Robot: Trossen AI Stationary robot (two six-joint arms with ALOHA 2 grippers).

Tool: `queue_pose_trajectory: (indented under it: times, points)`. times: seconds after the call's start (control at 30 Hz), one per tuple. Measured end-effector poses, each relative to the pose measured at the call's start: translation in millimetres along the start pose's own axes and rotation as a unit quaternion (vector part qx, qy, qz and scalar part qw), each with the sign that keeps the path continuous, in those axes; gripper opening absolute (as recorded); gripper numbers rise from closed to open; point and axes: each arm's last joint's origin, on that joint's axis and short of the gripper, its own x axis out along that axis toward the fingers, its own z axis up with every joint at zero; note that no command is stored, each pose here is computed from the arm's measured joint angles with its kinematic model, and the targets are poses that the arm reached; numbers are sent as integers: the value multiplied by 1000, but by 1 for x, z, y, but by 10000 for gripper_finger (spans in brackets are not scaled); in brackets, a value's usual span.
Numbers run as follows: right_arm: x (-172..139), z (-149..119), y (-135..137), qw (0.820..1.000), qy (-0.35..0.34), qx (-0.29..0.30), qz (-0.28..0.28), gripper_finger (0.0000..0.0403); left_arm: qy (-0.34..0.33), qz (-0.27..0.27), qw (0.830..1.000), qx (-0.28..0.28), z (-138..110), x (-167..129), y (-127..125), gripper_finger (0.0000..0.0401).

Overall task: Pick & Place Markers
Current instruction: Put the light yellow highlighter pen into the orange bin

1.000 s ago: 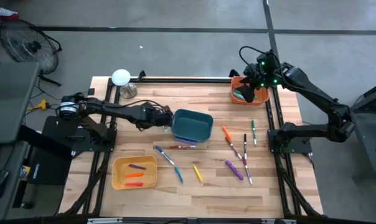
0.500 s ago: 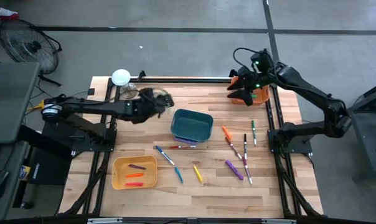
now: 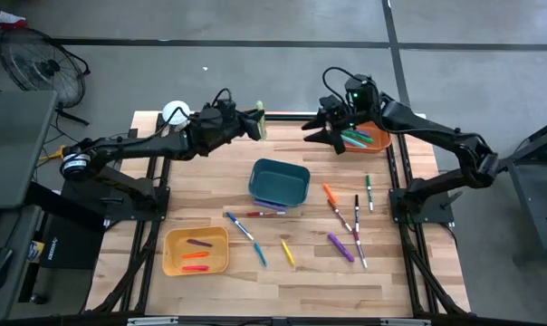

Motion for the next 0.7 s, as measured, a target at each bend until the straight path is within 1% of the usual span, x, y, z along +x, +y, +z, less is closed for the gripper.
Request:
queue_pose_trajectory:
  times: [0.1,0.23,0.37,0.53,0.63,0.7]
  points:
    - [12,2,-9,1000,-23,11,6,208,-10,-32,999,5,7,2,2,52]
    - [26,5,-24,998,-62,23,11,208,-9,-52,999,12,10,3,2,52]
    - [37,7,-34,995,-94,33,18,208,-5,-58,998,25,9,3,2,52]
    - [56,-2,-49,993,-99,57,24,208,-2,-64,998,27,9,3,1,52]
    - [66,-7,-54,992,-107,62,19,208,1,-70,997,27,9,3,1,52]
    - [72,-8,-55,992,-115,56,23,208,4,-75,997,28,9,3,1,52]
